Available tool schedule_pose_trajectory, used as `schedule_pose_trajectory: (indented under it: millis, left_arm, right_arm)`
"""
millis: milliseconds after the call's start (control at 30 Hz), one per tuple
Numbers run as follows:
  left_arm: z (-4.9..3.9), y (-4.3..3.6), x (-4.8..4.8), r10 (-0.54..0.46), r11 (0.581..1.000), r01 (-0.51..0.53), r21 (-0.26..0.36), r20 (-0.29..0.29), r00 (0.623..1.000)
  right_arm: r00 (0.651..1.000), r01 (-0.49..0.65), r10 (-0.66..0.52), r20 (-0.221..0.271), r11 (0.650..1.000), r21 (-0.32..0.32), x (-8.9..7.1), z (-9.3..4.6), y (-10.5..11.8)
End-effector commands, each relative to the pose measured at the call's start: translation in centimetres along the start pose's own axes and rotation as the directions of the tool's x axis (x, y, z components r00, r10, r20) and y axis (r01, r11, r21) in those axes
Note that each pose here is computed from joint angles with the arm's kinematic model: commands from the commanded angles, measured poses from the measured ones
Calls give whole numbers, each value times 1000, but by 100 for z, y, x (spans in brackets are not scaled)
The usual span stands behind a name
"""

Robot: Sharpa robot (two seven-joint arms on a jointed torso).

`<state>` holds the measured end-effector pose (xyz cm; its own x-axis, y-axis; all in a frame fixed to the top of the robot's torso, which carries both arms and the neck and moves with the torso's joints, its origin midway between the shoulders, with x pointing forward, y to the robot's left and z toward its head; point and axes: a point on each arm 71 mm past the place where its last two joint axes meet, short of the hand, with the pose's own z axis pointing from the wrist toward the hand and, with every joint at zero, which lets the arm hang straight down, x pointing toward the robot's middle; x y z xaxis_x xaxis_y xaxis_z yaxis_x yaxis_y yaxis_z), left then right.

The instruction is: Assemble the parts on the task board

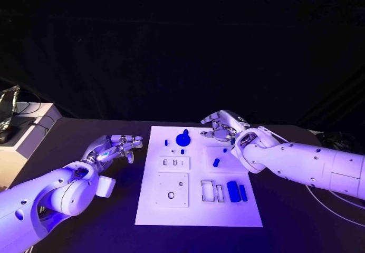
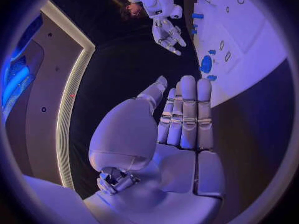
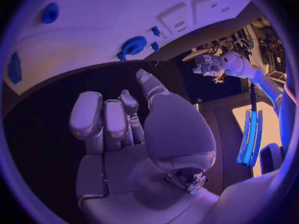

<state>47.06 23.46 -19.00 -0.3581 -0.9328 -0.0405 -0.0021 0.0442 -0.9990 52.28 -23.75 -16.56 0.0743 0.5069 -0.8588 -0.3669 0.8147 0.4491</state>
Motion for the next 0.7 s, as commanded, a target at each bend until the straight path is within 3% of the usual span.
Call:
schedule_pose_trajectory:
  millis: [33, 167, 433, 700]
  left_arm:
    - [7, -13, 6, 4, 1000, -4, 19, 2, 1000]
    - [11, -15, 14, 3, 1000, -3, 22, 1, 1000]
    - [15, 7, 46, -8, 1000, 8, 24, -10, 1000]
    - [14, 28, 54, -12, 1000, 12, 20, -13, 1000]
  right_arm:
    - [991, -137, 137, -1, 990, -29, -147, -74, -133]
    - [986, -154, 155, -56, 988, 19, -297, -168, -438]
    - [990, -87, 97, -106, 991, 101, -527, -318, -927]
    - [987, -22, 44, -152, 990, 139, -513, -361, -1132]
